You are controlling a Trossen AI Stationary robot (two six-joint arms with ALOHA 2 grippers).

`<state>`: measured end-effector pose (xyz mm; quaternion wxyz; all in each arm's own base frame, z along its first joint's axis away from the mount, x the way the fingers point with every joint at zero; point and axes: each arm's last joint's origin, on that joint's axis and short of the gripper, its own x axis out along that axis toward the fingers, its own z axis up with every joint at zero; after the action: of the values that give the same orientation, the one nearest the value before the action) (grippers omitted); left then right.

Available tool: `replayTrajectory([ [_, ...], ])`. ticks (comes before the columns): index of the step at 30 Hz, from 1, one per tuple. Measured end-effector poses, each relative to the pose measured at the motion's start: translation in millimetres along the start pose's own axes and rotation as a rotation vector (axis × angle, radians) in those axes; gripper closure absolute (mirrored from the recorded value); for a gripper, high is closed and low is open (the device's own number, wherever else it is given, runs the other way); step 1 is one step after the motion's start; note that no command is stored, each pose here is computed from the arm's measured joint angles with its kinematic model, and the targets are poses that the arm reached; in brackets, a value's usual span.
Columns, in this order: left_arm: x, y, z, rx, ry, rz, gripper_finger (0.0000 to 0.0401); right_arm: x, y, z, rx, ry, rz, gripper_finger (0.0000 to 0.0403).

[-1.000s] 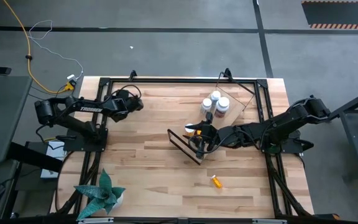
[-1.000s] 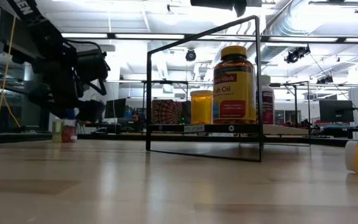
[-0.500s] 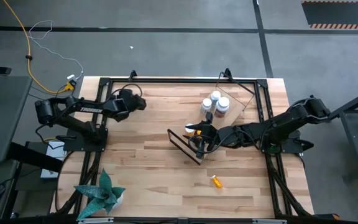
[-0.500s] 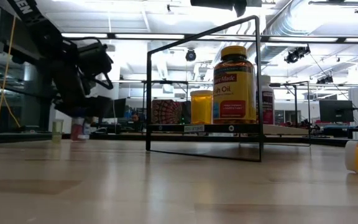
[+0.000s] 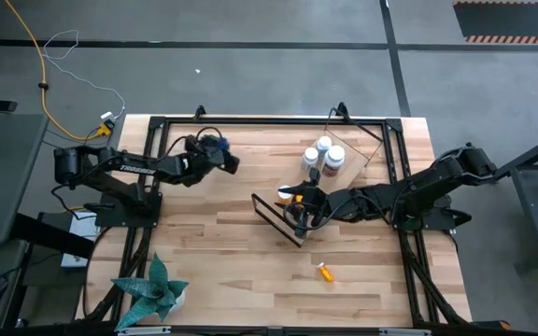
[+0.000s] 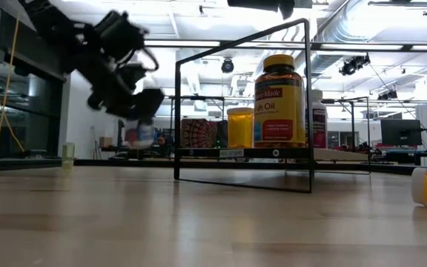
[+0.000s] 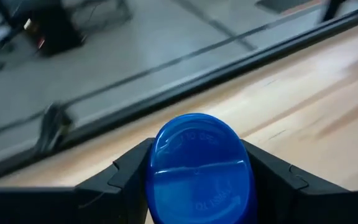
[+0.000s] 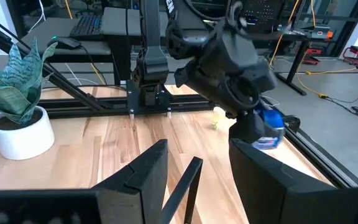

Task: Pick and place medicine bottles onto shelf by color
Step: Put the blue medicine bottle on the shelf

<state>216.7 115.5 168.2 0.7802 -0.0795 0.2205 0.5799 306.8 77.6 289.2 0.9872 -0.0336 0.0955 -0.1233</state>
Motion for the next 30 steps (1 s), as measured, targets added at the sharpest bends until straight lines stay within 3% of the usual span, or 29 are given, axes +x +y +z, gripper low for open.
replayTrajectory([
  [4, -8, -16, 37, 0.074, -0.089, -0.08, 0.0208, -1, -1, 1, 0.002, -0.004, 0.0, 0.0237],
  [9, -14, -34, 88, 0.173, -0.151, -0.256, 0.0208, -9, -1, 7, 0.007, -0.016, 0.012, 0.0237],
  [12, -14, -47, 106, 0.221, -0.156, -0.37, 0.0208, -18, 2, 11, 0.008, -0.026, 0.035, 0.0237],
  [17, -2, -77, 114, 0.285, -0.137, -0.65, 0.0208, -32, 12, 18, -0.028, -0.059, 0.086, 0.0237],
  [20, 6, -98, 115, 0.295, -0.138, -0.761, 0.0208, -37, 19, 18, -0.051, -0.072, 0.108, 0.0237],
  [30, 37, -168, 107, 0.395, -0.15, -0.793, 0.0208, -41, 26, 20, -0.07, -0.096, 0.128, 0.0237],
])
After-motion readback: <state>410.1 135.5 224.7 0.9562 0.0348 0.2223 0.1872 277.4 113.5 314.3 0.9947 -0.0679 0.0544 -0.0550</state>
